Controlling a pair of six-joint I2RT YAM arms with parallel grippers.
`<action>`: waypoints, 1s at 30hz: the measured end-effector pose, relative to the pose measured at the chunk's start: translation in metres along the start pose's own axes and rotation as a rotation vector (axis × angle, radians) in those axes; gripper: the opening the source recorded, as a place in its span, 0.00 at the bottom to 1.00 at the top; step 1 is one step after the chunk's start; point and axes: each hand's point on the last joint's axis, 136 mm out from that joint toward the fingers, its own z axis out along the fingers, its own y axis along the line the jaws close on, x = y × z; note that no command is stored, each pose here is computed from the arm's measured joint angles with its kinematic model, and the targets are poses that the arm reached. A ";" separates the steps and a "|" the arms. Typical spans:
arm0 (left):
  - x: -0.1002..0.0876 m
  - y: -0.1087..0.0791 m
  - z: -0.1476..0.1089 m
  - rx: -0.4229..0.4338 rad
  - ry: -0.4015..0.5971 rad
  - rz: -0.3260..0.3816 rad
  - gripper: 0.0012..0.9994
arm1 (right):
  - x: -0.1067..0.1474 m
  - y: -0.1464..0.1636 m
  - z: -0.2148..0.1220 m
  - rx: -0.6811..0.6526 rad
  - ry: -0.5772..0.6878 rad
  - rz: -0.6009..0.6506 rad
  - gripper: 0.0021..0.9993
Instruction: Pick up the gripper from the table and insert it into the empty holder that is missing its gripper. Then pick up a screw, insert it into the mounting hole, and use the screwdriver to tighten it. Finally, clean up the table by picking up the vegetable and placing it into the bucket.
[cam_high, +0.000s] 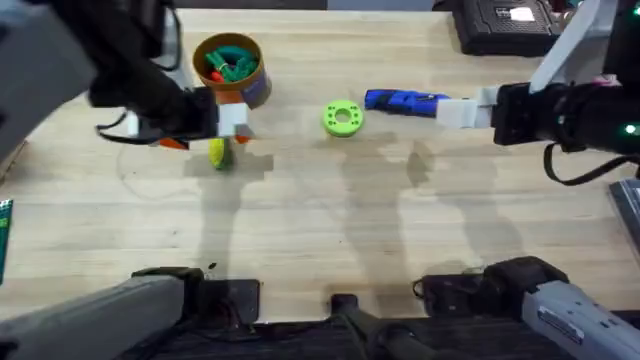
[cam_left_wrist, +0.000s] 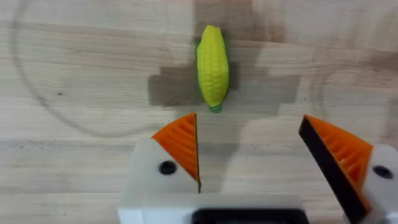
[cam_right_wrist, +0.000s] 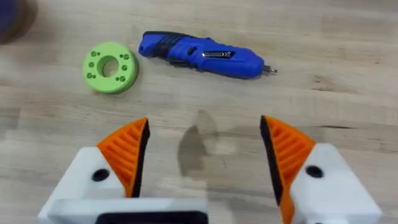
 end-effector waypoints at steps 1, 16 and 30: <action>0.001 -0.001 0.005 -0.007 0.019 -0.007 0.99 | 0.000 0.000 0.000 0.000 0.000 0.000 0.98; -0.009 0.018 0.070 -0.115 0.155 -0.090 0.99 | 0.001 0.000 0.000 0.000 0.004 0.000 0.98; -0.021 0.020 0.091 -0.123 0.136 -0.090 0.93 | 0.001 0.000 0.000 0.000 0.006 0.000 0.98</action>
